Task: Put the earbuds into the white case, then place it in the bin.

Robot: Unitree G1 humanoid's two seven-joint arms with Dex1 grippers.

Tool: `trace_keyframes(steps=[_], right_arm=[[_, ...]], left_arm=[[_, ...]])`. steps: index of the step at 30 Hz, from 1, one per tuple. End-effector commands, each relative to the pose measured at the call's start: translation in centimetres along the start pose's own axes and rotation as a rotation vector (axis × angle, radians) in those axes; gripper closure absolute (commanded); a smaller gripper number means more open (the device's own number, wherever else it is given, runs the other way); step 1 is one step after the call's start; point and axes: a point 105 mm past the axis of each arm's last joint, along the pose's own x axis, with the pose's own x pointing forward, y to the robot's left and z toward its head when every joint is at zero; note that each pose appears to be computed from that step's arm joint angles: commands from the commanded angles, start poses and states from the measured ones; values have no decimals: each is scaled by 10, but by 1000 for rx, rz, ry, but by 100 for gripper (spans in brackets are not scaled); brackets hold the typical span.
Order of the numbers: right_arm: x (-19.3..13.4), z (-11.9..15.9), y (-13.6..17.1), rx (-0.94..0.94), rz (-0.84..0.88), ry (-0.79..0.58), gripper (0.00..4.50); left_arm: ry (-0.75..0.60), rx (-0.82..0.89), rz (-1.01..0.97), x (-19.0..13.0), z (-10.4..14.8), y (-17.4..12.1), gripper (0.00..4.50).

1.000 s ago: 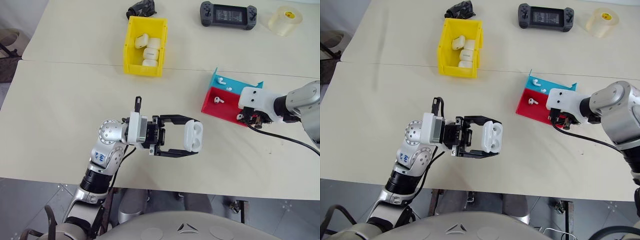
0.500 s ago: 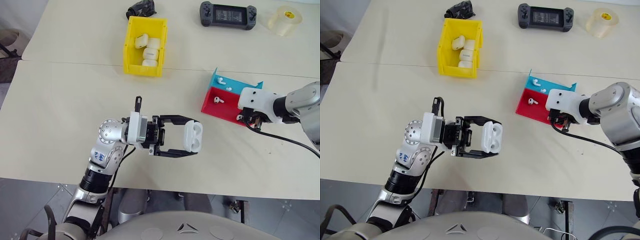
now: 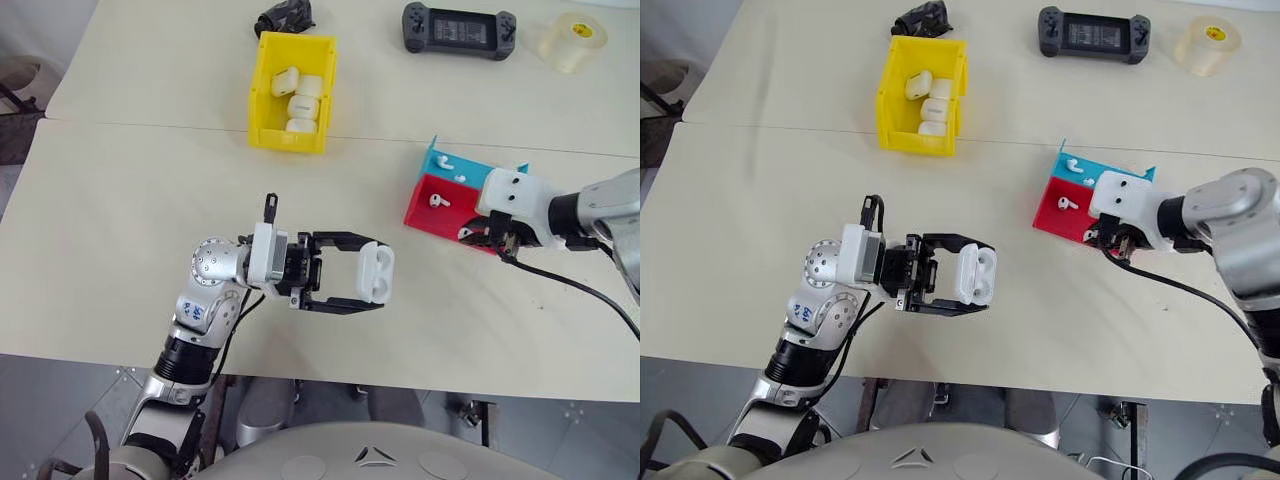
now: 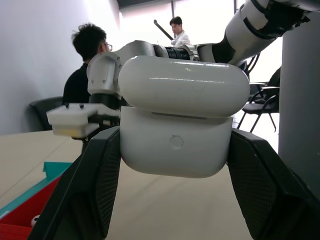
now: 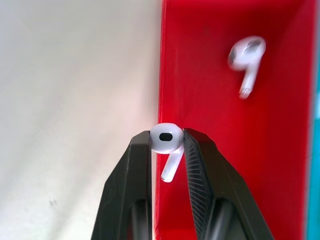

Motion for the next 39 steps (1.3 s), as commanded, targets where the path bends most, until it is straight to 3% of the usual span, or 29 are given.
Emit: trace_keyframes(steps=[1,9,12,15,20,23,26,34,39], right_arm=[[-14,29,5,-91,-68,-239,388],[-28,69,41,2,-69,-755,388],[-25,74,51,63,-69,-809,388],[-36,88,55,168,-114,-1026,388],[-42,101,68,212,-132,-1205,388],[-37,104,75,227,-100,-1183,388],[-43,116,80,219,-87,-1283,388],[-31,140,102,164,4,-1338,388],[-24,140,107,158,5,-1333,388]], left_arm=[[-52,6,-11,-7,8,2,163],[-60,11,-9,-14,8,8,163],[-66,12,-8,-16,9,8,163],[-58,-7,-5,-18,9,9,163],[-38,-27,-13,-21,12,10,163],[-26,-42,-18,-24,13,9,163],[2,-82,-25,-24,11,11,163],[23,-137,-59,-20,12,15,163],[10,-141,-64,-14,14,19,163]])
